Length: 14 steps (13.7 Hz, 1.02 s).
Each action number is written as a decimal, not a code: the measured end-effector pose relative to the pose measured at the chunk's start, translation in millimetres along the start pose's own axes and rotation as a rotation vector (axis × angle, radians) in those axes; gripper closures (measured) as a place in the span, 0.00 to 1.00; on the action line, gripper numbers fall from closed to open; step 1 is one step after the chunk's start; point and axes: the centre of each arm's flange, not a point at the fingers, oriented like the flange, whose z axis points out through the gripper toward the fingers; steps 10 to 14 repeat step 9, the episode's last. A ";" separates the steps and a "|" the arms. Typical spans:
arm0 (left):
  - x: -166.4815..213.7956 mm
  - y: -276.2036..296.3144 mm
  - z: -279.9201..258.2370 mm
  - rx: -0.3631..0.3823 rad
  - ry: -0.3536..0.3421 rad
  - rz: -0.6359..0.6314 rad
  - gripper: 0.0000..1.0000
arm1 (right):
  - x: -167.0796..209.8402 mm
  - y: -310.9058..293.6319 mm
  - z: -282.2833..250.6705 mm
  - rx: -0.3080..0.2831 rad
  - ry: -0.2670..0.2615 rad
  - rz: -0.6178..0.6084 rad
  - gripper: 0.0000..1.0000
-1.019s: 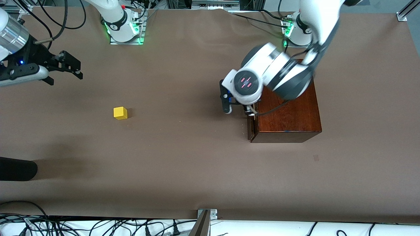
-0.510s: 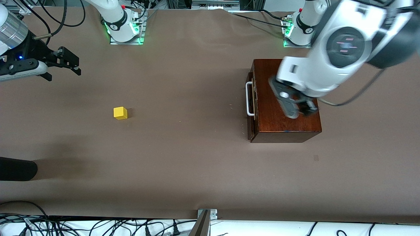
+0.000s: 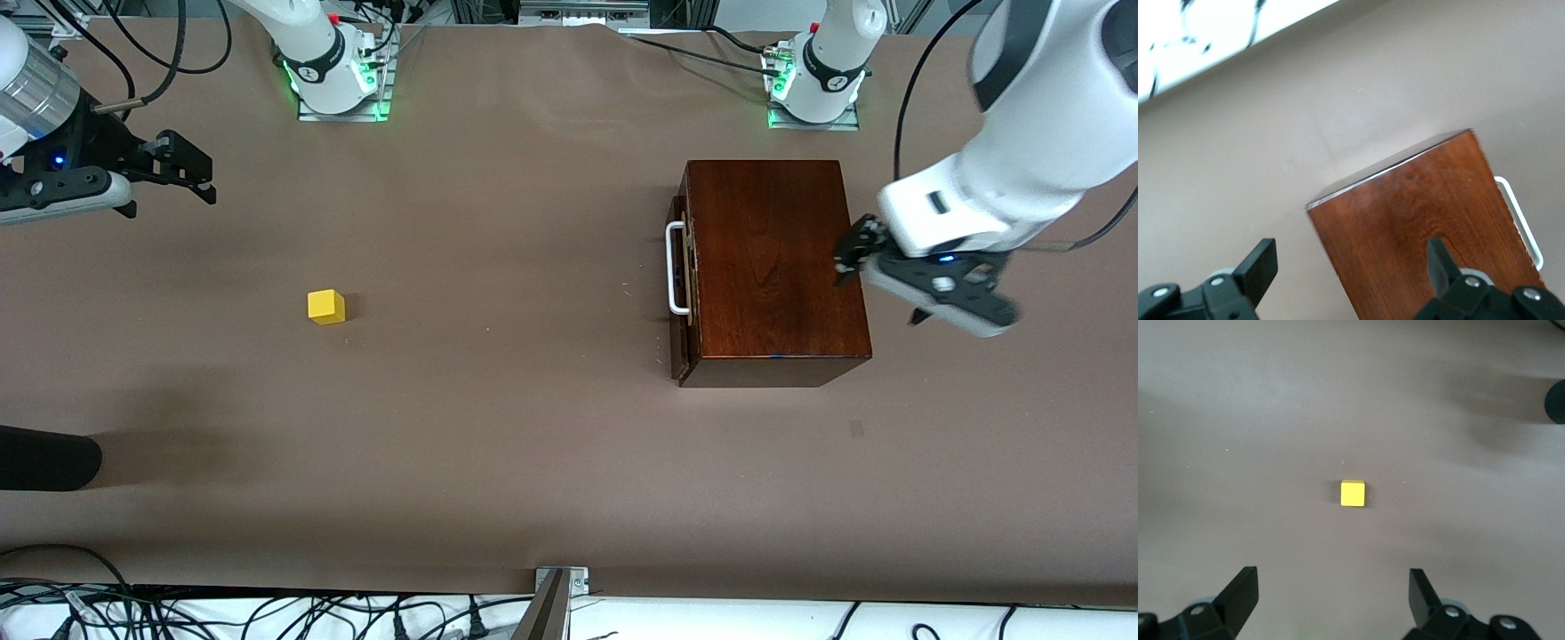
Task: Open drawer, take yellow block, close drawer
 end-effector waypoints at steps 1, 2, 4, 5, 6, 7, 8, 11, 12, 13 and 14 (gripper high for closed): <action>-16.7 -10.8 -1.8 0.009 -0.016 -0.083 0.00 | 0.1 1.2 0.3 -0.002 0.000 0.002 0.00; -35.5 -22.3 -3.7 0.018 -0.039 -0.142 0.00 | 0.3 2.3 0.7 -0.003 -0.001 0.004 0.00; -69.2 -50.2 -5.7 0.020 -0.082 -0.224 0.00 | 1.1 3.1 1.4 -0.011 0.000 0.003 0.00; -80.1 -63.7 -3.3 0.000 -0.092 -0.255 0.00 | 1.4 2.4 1.5 -0.023 0.000 0.000 0.00; -86.8 -73.9 1.0 -0.013 -0.102 -0.268 0.00 | 1.6 1.0 1.6 -0.034 -0.001 -0.005 0.00; -89.8 -80.6 5.3 -0.021 -0.109 -0.265 0.00 | 1.8 -0.1 1.6 -0.042 -0.001 -0.009 0.00; -91.1 -83.2 8.5 -0.024 -0.114 -0.257 0.00 | 1.9 -0.7 1.7 -0.046 -0.001 -0.011 0.00; -91.3 -82.7 10.0 -0.025 -0.117 -0.252 0.00 | 1.9 -0.7 1.7 -0.055 -0.002 -0.013 0.00; -91.3 -82.7 10.0 -0.025 -0.117 -0.252 0.00 | 1.9 -0.7 1.7 -0.055 -0.002 -0.013 0.00; -91.3 -82.7 10.0 -0.025 -0.117 -0.252 0.00 | 1.9 -0.7 1.7 -0.055 -0.002 -0.013 0.00; -91.3 -82.7 10.0 -0.025 -0.117 -0.252 0.00 | 1.9 -0.7 1.7 -0.055 -0.002 -0.013 0.00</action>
